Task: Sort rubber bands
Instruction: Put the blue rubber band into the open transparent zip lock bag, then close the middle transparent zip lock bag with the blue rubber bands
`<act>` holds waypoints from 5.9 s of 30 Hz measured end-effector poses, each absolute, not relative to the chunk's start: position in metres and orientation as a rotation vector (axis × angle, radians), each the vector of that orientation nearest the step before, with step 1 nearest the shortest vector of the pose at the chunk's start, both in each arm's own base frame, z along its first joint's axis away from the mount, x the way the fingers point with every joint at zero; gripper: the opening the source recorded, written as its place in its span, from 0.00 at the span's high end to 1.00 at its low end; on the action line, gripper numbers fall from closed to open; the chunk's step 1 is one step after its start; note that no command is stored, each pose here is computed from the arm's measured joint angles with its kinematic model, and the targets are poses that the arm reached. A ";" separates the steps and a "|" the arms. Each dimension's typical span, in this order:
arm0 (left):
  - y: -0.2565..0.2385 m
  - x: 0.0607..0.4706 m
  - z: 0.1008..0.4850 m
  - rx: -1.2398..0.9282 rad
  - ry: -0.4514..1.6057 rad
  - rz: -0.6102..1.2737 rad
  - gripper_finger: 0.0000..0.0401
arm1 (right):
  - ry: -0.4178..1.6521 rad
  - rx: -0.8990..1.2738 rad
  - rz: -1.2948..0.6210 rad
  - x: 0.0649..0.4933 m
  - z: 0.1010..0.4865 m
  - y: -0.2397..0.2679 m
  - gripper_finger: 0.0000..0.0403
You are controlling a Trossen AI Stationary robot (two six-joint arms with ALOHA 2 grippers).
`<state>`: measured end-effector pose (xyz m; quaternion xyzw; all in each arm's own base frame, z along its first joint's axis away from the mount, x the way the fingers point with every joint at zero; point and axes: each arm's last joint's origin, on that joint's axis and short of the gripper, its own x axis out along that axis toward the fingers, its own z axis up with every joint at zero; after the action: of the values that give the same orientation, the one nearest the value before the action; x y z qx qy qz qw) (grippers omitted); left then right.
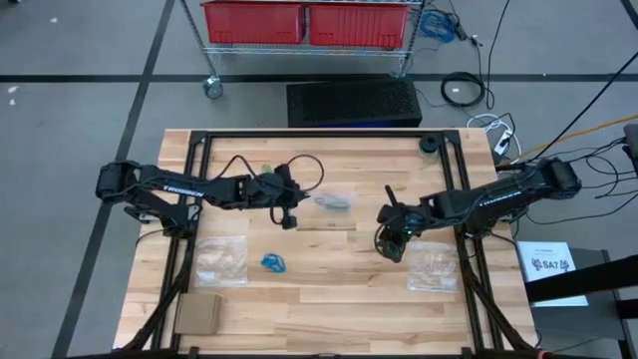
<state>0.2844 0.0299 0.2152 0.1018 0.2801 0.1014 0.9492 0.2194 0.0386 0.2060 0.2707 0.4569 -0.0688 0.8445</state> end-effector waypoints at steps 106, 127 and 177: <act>0.056 0.253 0.248 0.084 0.560 0.228 0.91 | 0.932 -0.278 0.083 0.358 0.199 0.041 1.00; 0.062 0.262 0.196 0.020 0.712 0.241 0.91 | 1.152 0.075 -0.265 0.325 0.206 0.033 0.60; 0.070 0.257 0.205 -0.006 0.667 0.292 0.91 | 1.303 0.254 -0.510 0.337 0.130 -0.066 1.00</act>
<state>0.2567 0.0700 0.2054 -0.0030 0.3261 0.1427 0.9345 0.3372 -0.0658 0.1304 0.1166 0.5980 -0.2340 0.7577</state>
